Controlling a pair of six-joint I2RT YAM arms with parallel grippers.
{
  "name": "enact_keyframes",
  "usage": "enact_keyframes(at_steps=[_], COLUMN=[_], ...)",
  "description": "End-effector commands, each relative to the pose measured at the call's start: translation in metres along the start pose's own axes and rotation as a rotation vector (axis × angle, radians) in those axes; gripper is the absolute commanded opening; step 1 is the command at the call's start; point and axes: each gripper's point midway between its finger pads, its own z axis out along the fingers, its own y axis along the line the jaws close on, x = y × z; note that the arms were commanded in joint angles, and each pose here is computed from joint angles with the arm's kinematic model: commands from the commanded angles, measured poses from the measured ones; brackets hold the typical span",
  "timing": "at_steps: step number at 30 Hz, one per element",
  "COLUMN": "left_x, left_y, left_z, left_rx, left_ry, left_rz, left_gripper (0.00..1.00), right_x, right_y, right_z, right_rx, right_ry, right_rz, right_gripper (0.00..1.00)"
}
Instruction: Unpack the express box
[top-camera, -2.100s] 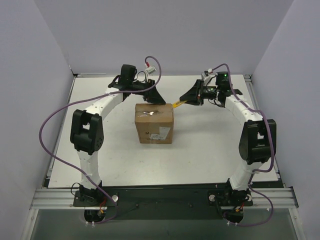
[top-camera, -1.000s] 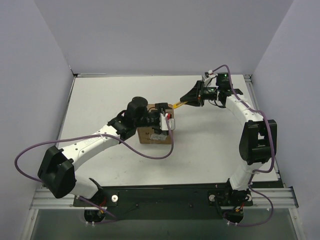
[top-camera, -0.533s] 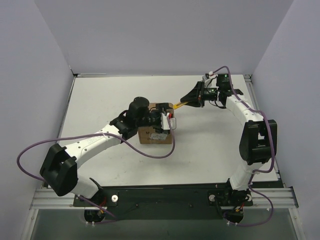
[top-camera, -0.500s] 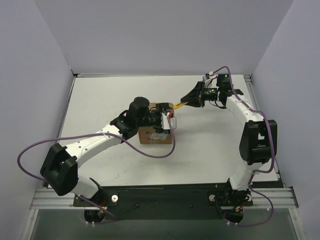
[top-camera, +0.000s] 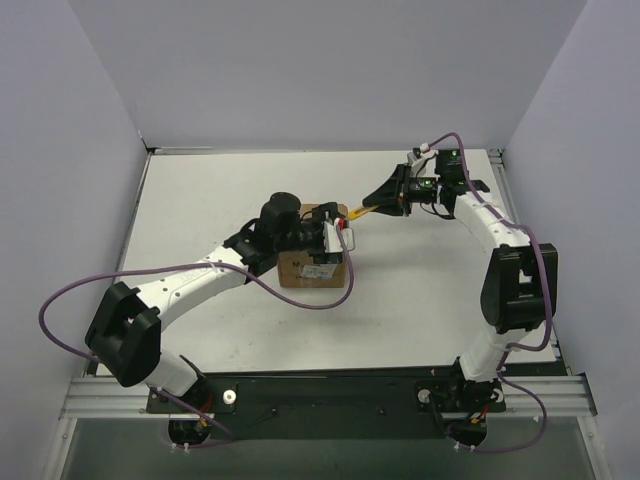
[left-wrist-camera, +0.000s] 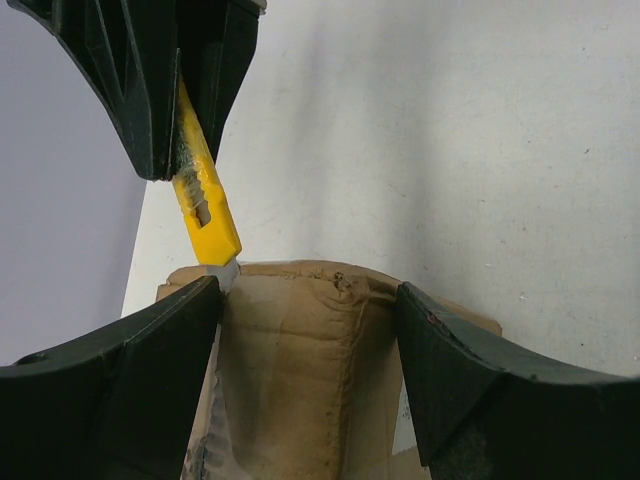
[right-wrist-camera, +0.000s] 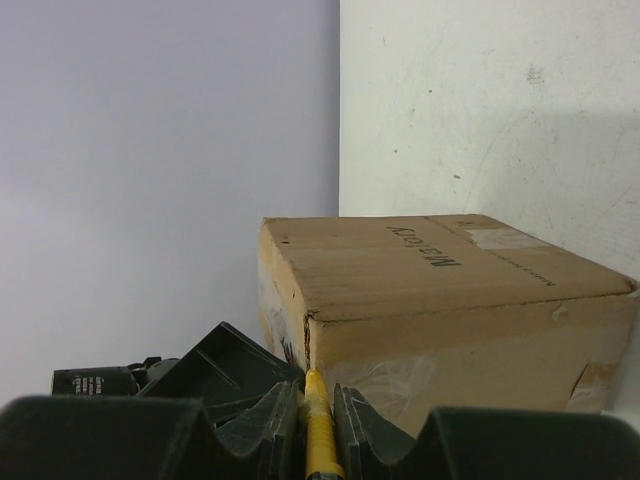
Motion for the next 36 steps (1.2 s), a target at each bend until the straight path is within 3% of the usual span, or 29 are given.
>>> enact_keyframes(at_steps=[1,10,36], left_x=[0.008,0.017,0.029], left_y=[0.046,0.059,0.062], left_z=[-0.006,-0.01,-0.005], left_rx=[-0.171,-0.26,-0.289], left_ry=[0.043,0.073,0.104], left_rz=[0.013,0.039,0.059], left_gripper=[0.8,0.81,0.81], right_x=[0.025,0.029,0.031], right_y=[0.006,0.003,0.009], right_z=[-0.006,-0.005,-0.011], right_rx=[-0.003,-0.016,-0.094], right_ry=[0.052,0.072,0.105], right_rz=[-0.014,0.019,0.162], right_gripper=[0.0,0.0,0.0])
